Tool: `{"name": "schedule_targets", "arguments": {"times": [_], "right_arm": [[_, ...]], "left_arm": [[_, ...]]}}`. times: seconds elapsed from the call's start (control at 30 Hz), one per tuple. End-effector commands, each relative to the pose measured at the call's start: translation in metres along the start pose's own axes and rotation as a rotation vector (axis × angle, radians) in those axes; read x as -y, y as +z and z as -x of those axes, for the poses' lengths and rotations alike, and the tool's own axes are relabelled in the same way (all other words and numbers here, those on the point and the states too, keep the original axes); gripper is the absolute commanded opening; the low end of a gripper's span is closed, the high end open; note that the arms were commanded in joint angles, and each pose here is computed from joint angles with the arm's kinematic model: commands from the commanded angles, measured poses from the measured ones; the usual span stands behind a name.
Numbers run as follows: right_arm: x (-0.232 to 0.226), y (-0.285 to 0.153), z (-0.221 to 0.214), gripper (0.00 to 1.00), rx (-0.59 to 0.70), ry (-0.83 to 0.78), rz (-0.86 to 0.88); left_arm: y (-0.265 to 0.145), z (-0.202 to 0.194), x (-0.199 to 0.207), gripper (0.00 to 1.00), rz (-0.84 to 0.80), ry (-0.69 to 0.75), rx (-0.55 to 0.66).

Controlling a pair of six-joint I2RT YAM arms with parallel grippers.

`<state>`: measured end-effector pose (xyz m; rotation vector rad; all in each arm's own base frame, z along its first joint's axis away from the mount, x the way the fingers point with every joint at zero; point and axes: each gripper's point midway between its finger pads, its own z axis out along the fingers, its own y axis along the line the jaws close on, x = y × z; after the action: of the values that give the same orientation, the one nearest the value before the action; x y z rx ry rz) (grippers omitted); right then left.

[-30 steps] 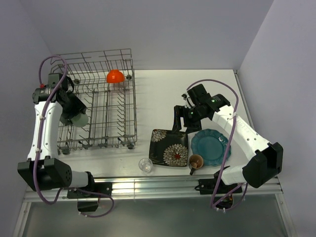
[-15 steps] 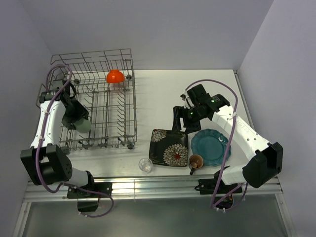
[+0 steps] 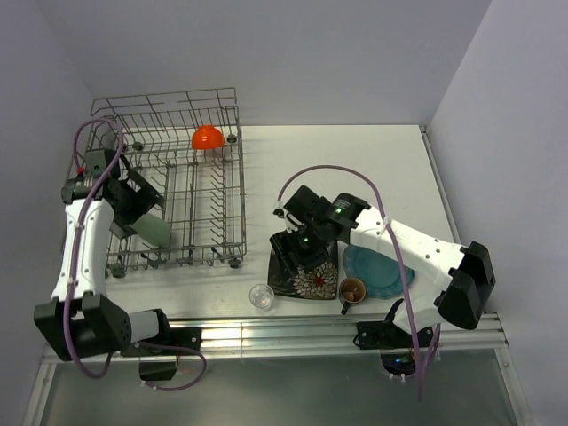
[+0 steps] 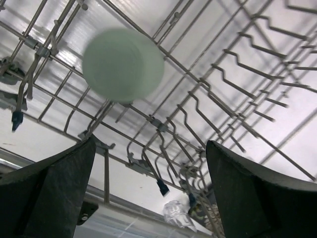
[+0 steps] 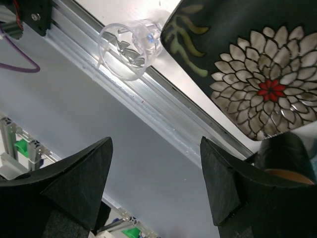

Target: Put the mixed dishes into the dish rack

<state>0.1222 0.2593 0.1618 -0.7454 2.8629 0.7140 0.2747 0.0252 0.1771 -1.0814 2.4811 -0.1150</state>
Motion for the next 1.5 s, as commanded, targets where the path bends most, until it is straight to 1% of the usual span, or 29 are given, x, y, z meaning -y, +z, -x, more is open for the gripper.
{"name": "schedule_targets", "arguments": {"times": [0.0, 0.1, 0.13, 0.2, 0.23, 0.27, 0.33, 0.47, 0.5, 0.7, 0.77, 0.8, 0.87, 1.07, 1.1, 1.17, 1.2, 1.23, 1.3, 1.33, 1.4, 1.47], "right_arm": [[-0.004, 0.014, -0.002, 0.78, 0.003, -0.028, -0.024], [-0.005, 0.024, -0.008, 0.77, -0.020, -0.035, -0.037], [-0.007, 0.029, -0.014, 0.77, -0.037, -0.048, -0.039], [-0.011, 0.035, -0.017, 0.77, -0.043, -0.052, -0.041], [-0.015, 0.038, -0.019, 0.77, -0.050, -0.066, -0.036], [-0.017, 0.043, -0.018, 0.77, -0.050, -0.066, -0.033], [-0.022, 0.047, -0.015, 0.76, -0.041, -0.078, -0.033], [-0.030, 0.064, 0.000, 0.74, -0.026, -0.070, -0.037], [-0.033, 0.066, 0.005, 0.74, -0.015, -0.073, -0.032], [-0.028, 0.098, 0.016, 0.68, -0.004, -0.051, -0.077], [-0.026, 0.108, 0.019, 0.63, 0.013, -0.039, -0.083], [-0.023, 0.113, 0.016, 0.57, 0.006, -0.036, -0.090], [-0.021, 0.119, 0.015, 0.53, 0.009, -0.032, -0.096], [-0.016, 0.132, -0.006, 0.38, -0.018, -0.032, -0.115], [-0.016, 0.133, -0.009, 0.29, -0.016, -0.043, -0.127], [-0.014, 0.132, -0.012, 0.15, -0.012, -0.047, -0.141], [-0.013, 0.130, -0.012, 0.02, -0.007, -0.046, -0.148], [-0.013, 0.126, -0.011, 0.00, 0.003, -0.048, -0.156], [-0.014, 0.119, -0.009, 0.00, 0.021, -0.048, -0.163], [-0.016, 0.109, -0.008, 0.00, 0.037, -0.048, -0.162], [-0.027, 0.092, 0.001, 0.00, 0.076, -0.049, -0.142], [-0.042, 0.065, 0.011, 0.00, 0.128, -0.047, -0.101]], "left_arm": [[-0.047, 0.010, 0.012, 0.99, -0.108, -0.063, 0.113], [-0.080, 0.012, 0.032, 0.99, -0.249, -0.074, 0.148], [-0.095, 0.007, 0.040, 0.99, -0.323, -0.063, 0.143], [-0.109, 0.000, 0.044, 0.99, -0.372, -0.054, 0.136], [-0.112, -0.004, 0.045, 0.99, -0.390, -0.054, 0.125], [-0.113, -0.015, 0.048, 0.99, -0.424, -0.056, 0.086], [-0.120, -0.026, 0.051, 0.98, -0.490, -0.054, 0.081], [-0.110, -0.054, 0.044, 0.96, -0.531, -0.043, 0.013], [-0.114, -0.060, 0.044, 0.96, -0.553, -0.033, 0.004], [-0.132, -0.074, 0.043, 0.95, -0.620, -0.006, 0.003], [-0.139, -0.074, 0.042, 0.95, -0.629, 0.004, 0.016], [-0.141, -0.075, 0.042, 0.96, -0.632, 0.011, 0.020], [-0.144, -0.076, 0.041, 0.95, -0.634, 0.021, 0.018], [-0.152, -0.075, 0.046, 0.96, -0.662, 0.038, 0.020], [-0.152, -0.075, 0.046, 0.95, -0.662, 0.045, 0.020], [-0.153, -0.074, 0.048, 0.96, -0.669, 0.052, 0.013], [-0.154, -0.074, 0.050, 0.96, -0.675, 0.059, 0.011], [-0.155, -0.073, 0.051, 0.96, -0.683, 0.069, 0.013], [-0.159, -0.071, 0.057, 0.96, -0.711, 0.077, 0.008], [-0.161, -0.069, 0.061, 0.96, -0.735, 0.088, 0.015], [-0.166, -0.072, 0.069, 0.96, -0.792, 0.098, -0.010], [-0.167, -0.071, 0.077, 0.96, -0.858, 0.115, -0.005]]}}
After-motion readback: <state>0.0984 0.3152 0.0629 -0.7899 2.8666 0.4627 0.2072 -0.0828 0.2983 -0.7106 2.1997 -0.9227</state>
